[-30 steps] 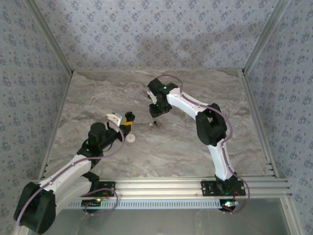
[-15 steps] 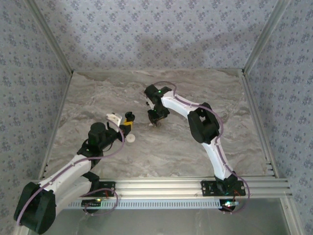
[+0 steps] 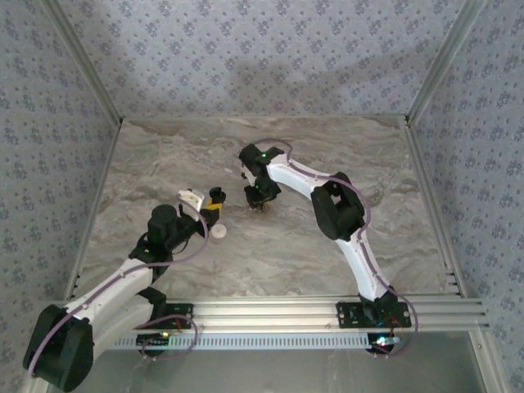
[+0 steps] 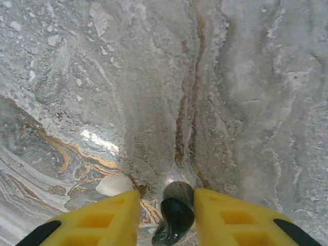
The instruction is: Insert the wireless bluetooth earbuds into the charging case
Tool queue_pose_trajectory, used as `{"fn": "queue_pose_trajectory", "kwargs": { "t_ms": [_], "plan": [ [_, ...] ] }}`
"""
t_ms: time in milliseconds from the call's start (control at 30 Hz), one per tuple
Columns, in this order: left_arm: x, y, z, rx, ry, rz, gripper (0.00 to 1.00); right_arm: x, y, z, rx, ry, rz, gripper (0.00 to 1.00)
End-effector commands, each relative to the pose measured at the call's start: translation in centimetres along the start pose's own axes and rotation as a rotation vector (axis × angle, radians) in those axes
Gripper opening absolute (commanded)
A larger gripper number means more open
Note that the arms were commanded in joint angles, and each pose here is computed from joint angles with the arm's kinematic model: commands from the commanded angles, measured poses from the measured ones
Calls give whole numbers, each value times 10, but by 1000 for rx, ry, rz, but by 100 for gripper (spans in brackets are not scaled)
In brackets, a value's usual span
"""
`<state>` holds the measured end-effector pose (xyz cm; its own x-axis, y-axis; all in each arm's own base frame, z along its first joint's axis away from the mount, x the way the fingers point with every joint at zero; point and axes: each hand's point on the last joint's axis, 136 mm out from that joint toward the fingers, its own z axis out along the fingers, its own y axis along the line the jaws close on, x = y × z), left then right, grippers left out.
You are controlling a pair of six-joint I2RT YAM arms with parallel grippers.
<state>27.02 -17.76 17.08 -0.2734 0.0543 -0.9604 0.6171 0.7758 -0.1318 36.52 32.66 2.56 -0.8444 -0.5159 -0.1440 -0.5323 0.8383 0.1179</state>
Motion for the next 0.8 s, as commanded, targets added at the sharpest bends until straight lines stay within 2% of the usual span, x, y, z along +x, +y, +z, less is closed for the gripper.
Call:
{"fn": "queue_pose_trajectory", "kwargs": {
  "t_ms": [0, 200, 467, 767],
  "plan": [
    [-14, -1, -3, 4, -37, 11, 10, 2, 2, 6, -2, 28, 21, 35],
    [-13, -2, -3, 7, -36, 13, 10, 5, -1, 10, 14, 43, 33, 31],
    [-13, -1, -3, 6, -35, 14, 10, 8, -6, 9, 39, 53, 46, 32],
    [-12, -2, -3, 7, -33, 15, 10, 11, -8, 8, 58, 61, 46, 29]
  ]
}}
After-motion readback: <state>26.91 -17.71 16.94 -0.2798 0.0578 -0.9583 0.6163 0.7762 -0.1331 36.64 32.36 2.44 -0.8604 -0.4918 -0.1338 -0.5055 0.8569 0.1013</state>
